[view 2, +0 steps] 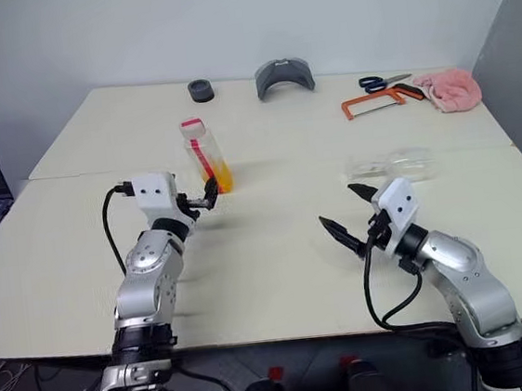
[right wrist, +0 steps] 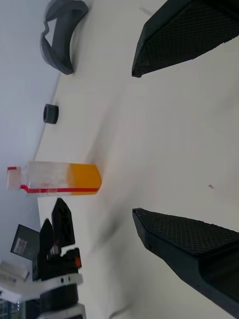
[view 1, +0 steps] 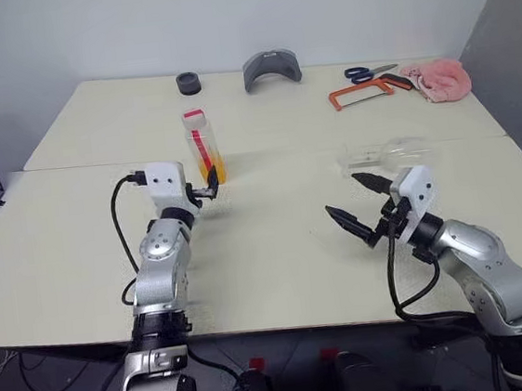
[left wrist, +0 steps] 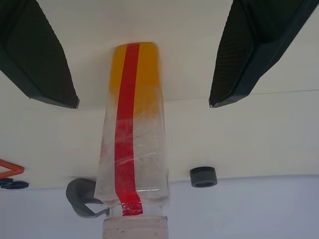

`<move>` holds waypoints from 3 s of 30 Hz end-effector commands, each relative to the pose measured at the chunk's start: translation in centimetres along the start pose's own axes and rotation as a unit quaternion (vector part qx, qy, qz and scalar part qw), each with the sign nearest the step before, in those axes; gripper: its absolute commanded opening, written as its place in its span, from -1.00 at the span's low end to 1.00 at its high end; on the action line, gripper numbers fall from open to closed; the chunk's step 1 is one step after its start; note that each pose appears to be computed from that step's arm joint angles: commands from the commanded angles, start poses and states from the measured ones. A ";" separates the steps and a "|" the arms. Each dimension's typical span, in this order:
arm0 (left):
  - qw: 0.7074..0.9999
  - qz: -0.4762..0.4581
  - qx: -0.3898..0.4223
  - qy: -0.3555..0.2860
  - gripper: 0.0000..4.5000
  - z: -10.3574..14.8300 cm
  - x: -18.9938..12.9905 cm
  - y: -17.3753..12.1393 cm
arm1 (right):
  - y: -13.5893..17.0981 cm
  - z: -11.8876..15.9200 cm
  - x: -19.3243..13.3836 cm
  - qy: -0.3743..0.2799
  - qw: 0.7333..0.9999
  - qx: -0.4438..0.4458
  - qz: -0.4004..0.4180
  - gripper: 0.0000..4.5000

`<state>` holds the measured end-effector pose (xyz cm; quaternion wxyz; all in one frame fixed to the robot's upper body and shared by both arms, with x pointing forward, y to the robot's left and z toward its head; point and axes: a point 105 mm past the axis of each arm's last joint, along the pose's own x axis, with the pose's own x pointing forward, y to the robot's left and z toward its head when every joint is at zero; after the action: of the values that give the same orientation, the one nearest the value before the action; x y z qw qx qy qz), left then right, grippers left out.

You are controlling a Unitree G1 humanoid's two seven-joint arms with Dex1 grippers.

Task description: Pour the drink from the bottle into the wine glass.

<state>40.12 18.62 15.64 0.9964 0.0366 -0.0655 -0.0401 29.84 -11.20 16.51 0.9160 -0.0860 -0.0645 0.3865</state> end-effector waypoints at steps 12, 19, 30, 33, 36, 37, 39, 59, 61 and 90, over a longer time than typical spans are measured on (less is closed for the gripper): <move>1.000 0.011 0.015 -0.014 0.99 1.9 3.2 -0.1 | 2.0 2.8 1.0 -0.026 0.996 -0.038 0.071 1.00; 1.000 0.006 0.024 -0.018 0.99 3.1 5.4 -0.7 | 2.8 3.7 1.4 -0.033 0.994 -0.043 0.099 1.00; 0.999 0.018 0.028 -0.017 0.99 3.9 7.0 -0.8 | 3.3 4.1 1.5 -0.033 0.992 -0.052 0.109 1.00; 0.999 0.020 0.033 -0.018 0.99 4.1 7.2 -0.7 | 3.3 4.1 1.5 -0.033 0.992 -0.051 0.111 1.00; 0.999 0.018 0.033 -0.022 0.99 4.5 7.4 -1.0 | 3.4 4.2 1.5 -0.033 0.992 -0.050 0.112 1.00; 0.999 0.018 0.033 -0.023 0.99 4.6 7.5 -1.0 | 3.4 4.2 1.5 -0.033 0.992 -0.050 0.112 1.00; 0.999 0.017 0.034 -0.024 0.99 4.7 7.6 -1.1 | 3.4 4.2 1.5 -0.032 0.992 -0.051 0.113 1.00; 0.999 0.012 0.036 -0.027 0.01 4.9 7.9 -1.6 | 3.2 4.0 1.6 -0.031 0.992 -0.049 0.110 1.00; 0.999 0.010 0.034 -0.028 -0.19 4.9 7.9 -1.7 | 3.2 4.1 1.6 -0.032 0.992 -0.049 0.110 1.00; 0.784 -0.618 0.002 -0.061 -0.21 5.0 -4.7 -16.0 | 3.1 8.7 0.4 -0.052 0.997 -0.004 0.062 1.00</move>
<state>34.17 3.34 17.17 0.7709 0.0438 -0.0581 -0.6328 26.81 -8.39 23.92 0.8867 -0.0701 -0.0987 0.4463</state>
